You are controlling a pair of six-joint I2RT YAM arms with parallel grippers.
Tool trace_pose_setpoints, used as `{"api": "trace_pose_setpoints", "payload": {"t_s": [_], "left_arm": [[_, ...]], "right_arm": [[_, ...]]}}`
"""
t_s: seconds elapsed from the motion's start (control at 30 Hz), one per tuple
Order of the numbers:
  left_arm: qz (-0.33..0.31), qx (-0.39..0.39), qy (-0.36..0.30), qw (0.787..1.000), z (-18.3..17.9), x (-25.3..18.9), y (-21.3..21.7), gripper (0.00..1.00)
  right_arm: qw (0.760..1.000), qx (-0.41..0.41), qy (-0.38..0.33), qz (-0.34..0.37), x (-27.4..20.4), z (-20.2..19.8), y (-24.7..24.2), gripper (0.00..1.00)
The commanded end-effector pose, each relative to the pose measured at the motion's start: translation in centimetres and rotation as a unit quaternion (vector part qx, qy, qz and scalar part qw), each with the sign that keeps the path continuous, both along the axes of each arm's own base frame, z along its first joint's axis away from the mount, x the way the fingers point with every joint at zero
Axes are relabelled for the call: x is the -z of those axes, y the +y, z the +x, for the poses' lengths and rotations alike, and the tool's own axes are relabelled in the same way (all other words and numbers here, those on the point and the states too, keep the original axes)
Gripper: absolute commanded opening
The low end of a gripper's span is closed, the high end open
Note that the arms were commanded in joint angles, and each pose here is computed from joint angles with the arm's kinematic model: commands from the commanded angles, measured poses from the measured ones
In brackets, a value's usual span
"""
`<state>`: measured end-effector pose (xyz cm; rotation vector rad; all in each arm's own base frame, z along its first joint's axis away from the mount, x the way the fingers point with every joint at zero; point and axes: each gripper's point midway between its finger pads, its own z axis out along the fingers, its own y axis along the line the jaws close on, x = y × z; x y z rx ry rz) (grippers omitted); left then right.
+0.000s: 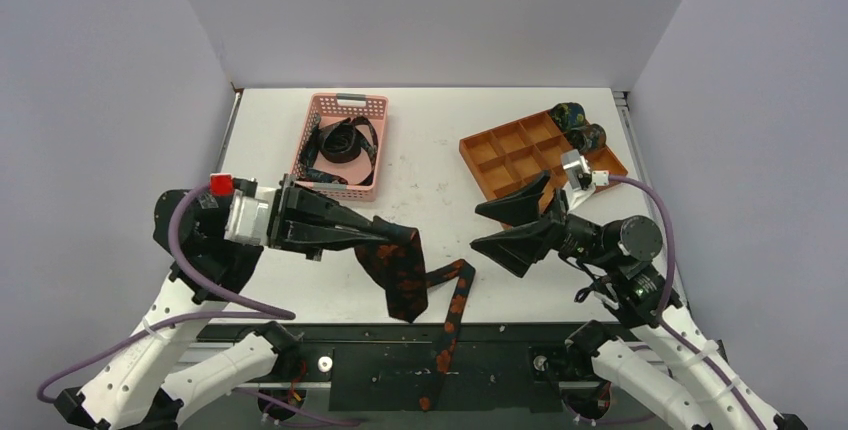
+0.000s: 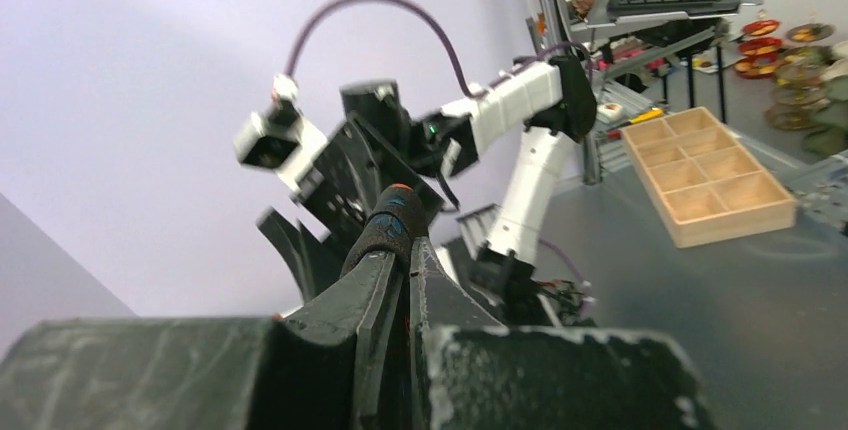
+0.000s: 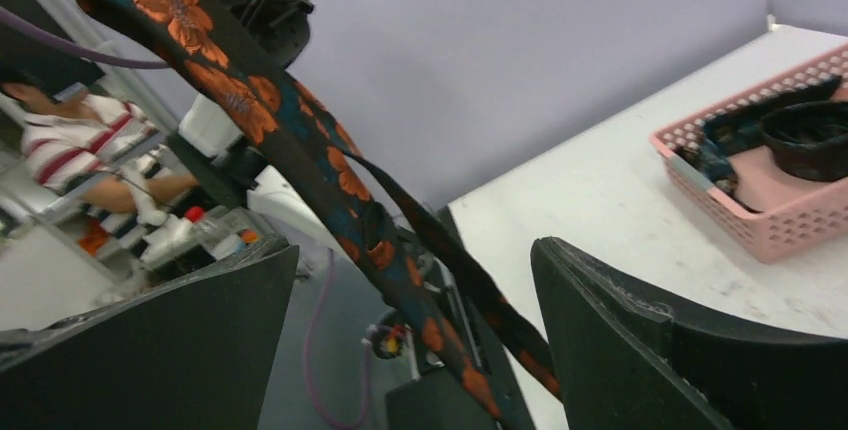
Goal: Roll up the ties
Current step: Flatten out the tie at the center of the board.
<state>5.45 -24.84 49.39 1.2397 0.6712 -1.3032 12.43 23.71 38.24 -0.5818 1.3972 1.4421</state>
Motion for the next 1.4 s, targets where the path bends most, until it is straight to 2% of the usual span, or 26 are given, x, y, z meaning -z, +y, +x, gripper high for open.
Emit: {"api": "trace_pose_setpoints", "payload": {"t_s": [0.0,0.1,0.23,0.33,0.43,0.6,0.9,1.03,1.13,1.23,1.37], "left_arm": [[-0.05,-0.011,-0.089,0.995,0.7,-4.2,-0.2,0.0],[-0.067,-0.052,-0.137,0.987,2.6,-5.9,-0.8,0.0],[-0.102,-0.136,-0.18,0.969,6.3,-7.7,-1.5,0.0],[-0.117,-0.13,-0.192,0.966,7.0,-8.1,-2.2,0.0],[-0.125,-0.129,-0.208,0.962,8.0,-7.7,-3.0,0.0],[-0.12,-0.198,-0.228,0.946,12.4,-6.7,-3.6,0.0],[-0.114,-0.172,-0.245,0.948,15.1,-6.2,-5.3,0.0],[-0.122,-0.127,-0.236,0.956,13.6,-6.4,-5.5,0.0],[-0.126,-0.07,-0.234,0.962,10.7,-5.5,-5.5,0.0],[-0.114,-0.048,-0.231,0.965,9.1,-4.2,-5.5,0.0],[-0.093,-0.03,-0.234,0.967,7.7,-2.8,-6.0,0.0]], "right_arm": [[0.991,-0.075,0.015,0.106,-3.5,-2.2,0.3,0.9],[0.977,-0.085,0.082,0.177,-4.0,-1.3,0.2,0.9],[0.942,-0.112,0.158,0.274,-5.1,-0.3,-0.6,0.9],[0.923,-0.114,0.201,0.308,-5.4,0.8,-0.7,0.9],[0.909,-0.124,0.232,0.325,-6.0,1.5,-0.3,0.9],[0.9,-0.132,0.254,0.33,-6.6,1.5,0.4,0.9],[0.898,-0.12,0.259,0.335,-7.6,2.1,0.2,0.9],[0.901,-0.082,0.268,0.331,-7.3,4.4,0.3,0.9],[0.883,-0.067,0.301,0.355,-6.0,6.8,-0.1,0.9],[0.867,-0.07,0.326,0.371,-5.3,8.4,-0.1,0.9],[0.864,-0.072,0.33,0.374,-5.9,9.3,0.4,0.9]]}}
